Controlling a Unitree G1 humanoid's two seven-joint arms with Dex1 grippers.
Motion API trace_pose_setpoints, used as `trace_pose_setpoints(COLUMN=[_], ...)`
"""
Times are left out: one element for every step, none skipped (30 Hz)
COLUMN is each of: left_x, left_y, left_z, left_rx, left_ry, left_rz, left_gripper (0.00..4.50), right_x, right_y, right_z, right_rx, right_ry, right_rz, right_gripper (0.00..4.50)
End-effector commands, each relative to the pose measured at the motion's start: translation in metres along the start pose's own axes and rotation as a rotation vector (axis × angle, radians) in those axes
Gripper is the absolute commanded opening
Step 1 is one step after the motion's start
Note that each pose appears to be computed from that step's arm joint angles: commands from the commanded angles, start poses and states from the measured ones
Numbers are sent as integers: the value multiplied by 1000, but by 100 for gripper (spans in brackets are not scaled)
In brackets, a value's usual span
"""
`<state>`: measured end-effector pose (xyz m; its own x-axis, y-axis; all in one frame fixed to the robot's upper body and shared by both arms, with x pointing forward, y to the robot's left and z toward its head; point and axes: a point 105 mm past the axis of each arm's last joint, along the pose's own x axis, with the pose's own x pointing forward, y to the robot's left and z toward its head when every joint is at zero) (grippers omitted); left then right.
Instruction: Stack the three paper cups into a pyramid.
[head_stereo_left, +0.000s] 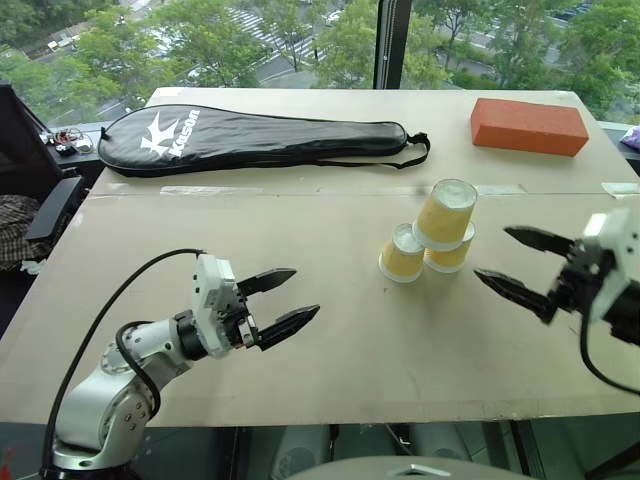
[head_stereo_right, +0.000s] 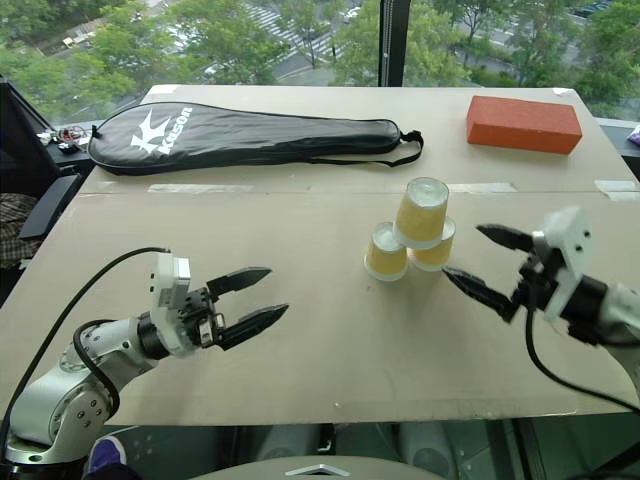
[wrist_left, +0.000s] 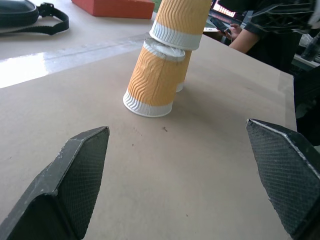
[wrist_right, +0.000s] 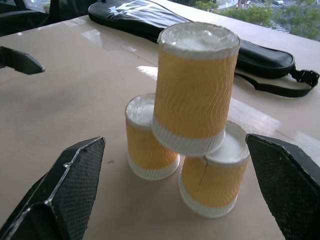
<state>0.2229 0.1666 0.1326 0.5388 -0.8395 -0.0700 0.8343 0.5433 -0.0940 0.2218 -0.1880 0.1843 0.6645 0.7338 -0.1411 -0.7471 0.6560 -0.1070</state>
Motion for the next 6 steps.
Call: trace_pose_setpoints(left_x=[-20,-24,-27,-30,-31,-33], left_y=[11,13,14,15,16,17], left_z=[-4,-6,-9,-12,-14,-15], left_rx=[22,21,17,18,18,22], left_ry=[23,31,38,47,52,59], left_rz=[70,81,94,105,112,114], left_gripper=[450,450,450,450,450,450], right_x=[-24,-30,-36,-42,-47,-49], right_y=[3,2,3,2,2,2], right_z=[-8,-15,-24,-33,-39,-44], right_rx=[-38,-37,-32,-30,-31,-32], right_ry=[5,23,48,74,89,98], right_rz=[-66,-84,-99,-118,-128,-136], right_gripper=[445,445,445,445,445,445])
